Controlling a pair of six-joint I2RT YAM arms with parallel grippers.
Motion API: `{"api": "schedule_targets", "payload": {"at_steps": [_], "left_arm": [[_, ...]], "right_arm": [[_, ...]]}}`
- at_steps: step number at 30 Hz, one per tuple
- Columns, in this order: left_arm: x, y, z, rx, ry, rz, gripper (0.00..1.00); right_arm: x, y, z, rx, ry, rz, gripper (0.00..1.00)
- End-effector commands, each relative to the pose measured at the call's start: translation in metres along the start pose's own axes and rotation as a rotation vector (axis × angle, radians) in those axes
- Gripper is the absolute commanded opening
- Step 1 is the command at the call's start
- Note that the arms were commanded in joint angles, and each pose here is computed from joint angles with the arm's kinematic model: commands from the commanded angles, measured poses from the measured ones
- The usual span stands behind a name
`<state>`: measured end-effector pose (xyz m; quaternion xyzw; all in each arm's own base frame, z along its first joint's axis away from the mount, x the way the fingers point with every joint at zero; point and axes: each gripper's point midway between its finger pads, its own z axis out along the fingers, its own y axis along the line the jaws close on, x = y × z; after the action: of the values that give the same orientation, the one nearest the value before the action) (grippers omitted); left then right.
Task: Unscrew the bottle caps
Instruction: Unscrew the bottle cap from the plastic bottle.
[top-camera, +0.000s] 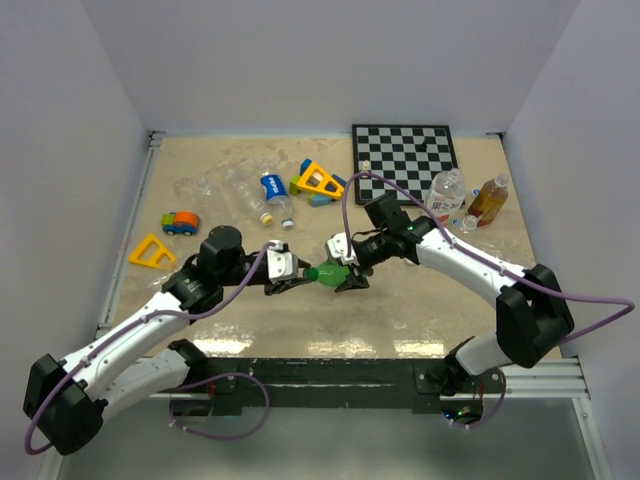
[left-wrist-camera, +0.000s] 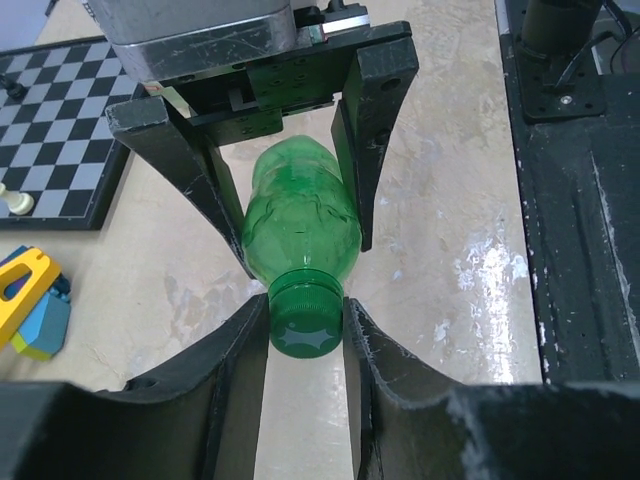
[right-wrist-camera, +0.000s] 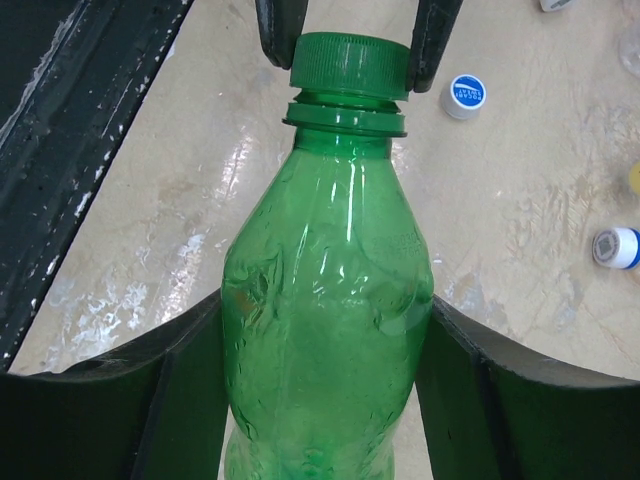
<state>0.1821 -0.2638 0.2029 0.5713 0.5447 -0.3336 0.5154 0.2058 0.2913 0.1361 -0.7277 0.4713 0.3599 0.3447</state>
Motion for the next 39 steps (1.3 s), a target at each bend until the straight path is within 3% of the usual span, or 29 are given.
{"api": "schedule_targets", "payload": {"at_steps": [1, 3, 7, 9, 12, 14, 15, 18, 25, 28, 33, 39], "left_arm": [[-0.025, 0.004, 0.002, 0.022, -0.029, -0.063, 0.12], [-0.026, 0.006, 0.003, -0.001, -0.012, -0.183, 0.00], [-0.027, 0.015, 0.000, -0.121, 0.060, -0.577, 0.00], [-0.007, 0.018, -0.006, -0.240, 0.176, -0.853, 0.00], [-0.002, 0.008, 0.000, -0.215, 0.204, -1.010, 0.00], [-0.003, 0.008, 0.002, -0.212, 0.171, -1.016, 0.00], [-0.001, 0.011, 0.001, -0.236, 0.172, -1.008, 0.00], [-0.018, 0.023, -0.005, -0.278, 0.118, -0.944, 0.19], [-0.083, 0.035, -0.038, -0.292, -0.094, -0.600, 0.84], [-0.085, 0.025, -0.045, -0.253, -0.121, -0.451, 0.99], [-0.052, 0.001, -0.040, -0.102, -0.057, -0.044, 1.00], [-0.029, -0.001, -0.018, -0.003, -0.031, 0.122, 0.96]], "right_arm": [[-0.014, -0.008, -0.003, 0.011, -0.024, -0.044, 0.00], [-0.014, -0.008, -0.003, 0.011, -0.023, -0.043, 0.00], [-0.014, -0.008, -0.003, 0.011, -0.023, -0.045, 0.00], [-0.014, -0.008, -0.003, 0.009, -0.024, -0.045, 0.00], [-0.014, -0.007, -0.002, 0.002, -0.028, -0.041, 0.00], [-0.013, -0.007, -0.002, -0.002, -0.025, -0.039, 0.00], [-0.015, -0.006, -0.002, -0.001, -0.027, -0.044, 0.00], [-0.015, -0.006, -0.004, 0.005, -0.024, -0.046, 0.00], [-0.016, -0.007, -0.004, 0.006, -0.024, -0.048, 0.00], [-0.016, -0.006, -0.004, 0.006, -0.026, -0.051, 0.00], [-0.016, -0.006, -0.004, 0.003, -0.026, -0.050, 0.00], [-0.014, -0.006, -0.003, 0.001, -0.024, -0.045, 0.00]]}}
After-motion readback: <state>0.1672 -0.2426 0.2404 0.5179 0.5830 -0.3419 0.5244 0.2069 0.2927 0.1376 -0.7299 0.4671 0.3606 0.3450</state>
